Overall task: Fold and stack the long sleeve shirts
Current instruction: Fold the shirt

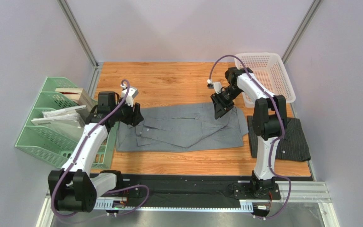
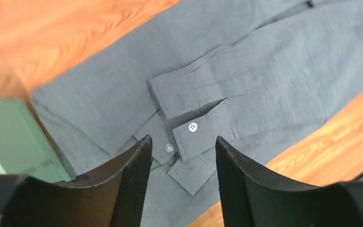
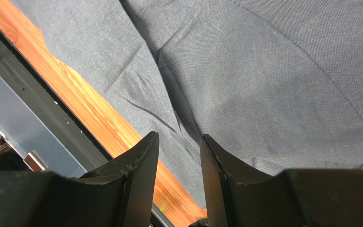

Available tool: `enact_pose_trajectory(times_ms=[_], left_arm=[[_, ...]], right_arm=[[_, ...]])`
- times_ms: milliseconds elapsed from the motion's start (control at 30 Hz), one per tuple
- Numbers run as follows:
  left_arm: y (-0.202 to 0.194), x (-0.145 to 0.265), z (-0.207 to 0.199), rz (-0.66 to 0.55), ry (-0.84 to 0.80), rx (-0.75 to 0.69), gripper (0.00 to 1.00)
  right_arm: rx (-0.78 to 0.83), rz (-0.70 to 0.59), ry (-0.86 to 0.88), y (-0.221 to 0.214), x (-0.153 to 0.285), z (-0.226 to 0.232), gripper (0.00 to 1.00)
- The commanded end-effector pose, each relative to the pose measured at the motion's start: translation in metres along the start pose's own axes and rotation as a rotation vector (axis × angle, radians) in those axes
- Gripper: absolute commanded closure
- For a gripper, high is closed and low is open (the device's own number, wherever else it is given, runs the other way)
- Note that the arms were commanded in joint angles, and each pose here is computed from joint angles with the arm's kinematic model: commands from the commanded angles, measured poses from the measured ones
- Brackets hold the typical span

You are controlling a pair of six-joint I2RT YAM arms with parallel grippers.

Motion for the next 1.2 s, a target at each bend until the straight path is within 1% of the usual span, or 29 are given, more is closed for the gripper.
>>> enact_pose_trajectory(times_ms=[0, 33, 67, 100, 200, 267, 300, 333, 400, 433, 500, 600, 633, 700, 733, 867, 1000, 1167], left_arm=[[0.017, 0.001, -0.012, 0.033, -0.18, -0.118, 0.37], [0.025, -0.011, -0.007, 0.07, -0.188, -0.116, 0.39], [0.025, -0.016, -0.013, 0.12, -0.213, -0.122, 0.43], [0.028, -0.022, -0.013, 0.142, -0.221, -0.129, 0.44], [0.033, -0.04, -0.017, 0.215, -0.241, -0.174, 0.46], [0.022, -0.053, -0.019, 0.312, -0.252, -0.174, 0.46], [0.024, -0.057, -0.018, 0.337, -0.239, -0.17, 0.46], [0.015, -0.066, -0.012, 0.4, -0.218, -0.138, 0.46], [0.011, -0.072, -0.008, 0.456, -0.211, -0.072, 0.46], [0.012, -0.071, -0.012, 0.452, -0.246, -0.052, 0.45], [0.014, -0.072, -0.017, 0.437, -0.282, -0.061, 0.45], [0.018, -0.079, -0.017, 0.432, -0.269, -0.099, 0.44], [0.011, -0.087, -0.012, 0.479, -0.248, -0.088, 0.44], [0.008, -0.099, -0.003, 0.525, -0.213, -0.084, 0.45], [0.009, -0.103, 0.001, 0.527, -0.191, -0.096, 0.45], [0.017, -0.111, 0.01, 0.495, -0.138, -0.128, 0.44], [0.012, -0.118, 0.02, 0.541, -0.089, -0.14, 0.4], [0.007, -0.122, 0.023, 0.546, -0.105, -0.117, 0.37]], right_arm=[[0.051, -0.014, -0.008, 0.003, 0.011, 0.005, 0.58], [0.051, -0.01, -0.01, 0.003, 0.011, 0.005, 0.59], [0.053, -0.006, -0.007, 0.003, 0.011, 0.006, 0.61], [0.056, -0.001, -0.005, 0.003, 0.01, 0.006, 0.62], [0.053, 0.035, 0.007, -0.006, 0.008, 0.013, 0.65], [0.056, 0.06, 0.005, -0.013, 0.002, 0.018, 0.66], [0.053, 0.109, -0.017, -0.021, -0.007, 0.019, 0.66], [0.07, 0.101, -0.048, -0.019, -0.013, 0.017, 0.66], [0.092, 0.125, -0.122, -0.015, -0.022, 0.011, 0.68], [0.09, 0.135, -0.137, -0.013, -0.025, 0.008, 0.68], [0.063, 0.154, -0.144, -0.009, -0.032, 0.003, 0.69], [0.057, 0.181, -0.174, -0.007, -0.036, -0.006, 0.69], [0.061, 0.19, -0.181, -0.008, -0.037, -0.008, 0.69], [0.057, 0.209, -0.191, -0.009, -0.04, -0.012, 0.69], [0.059, 0.21, -0.19, -0.009, -0.041, -0.013, 0.69], [0.064, 0.193, -0.181, -0.006, -0.037, -0.009, 0.7], [0.065, 0.177, -0.146, -0.004, -0.03, 0.001, 0.7], [0.083, 0.136, -0.109, 0.003, -0.016, 0.013, 0.67]])
Point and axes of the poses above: each gripper's point midway between its finger pads, its own x axis back along the fingers, its own z axis along the line the jaws close on, y = z × x, the point moved 7 cm from there along x, back along the fingers
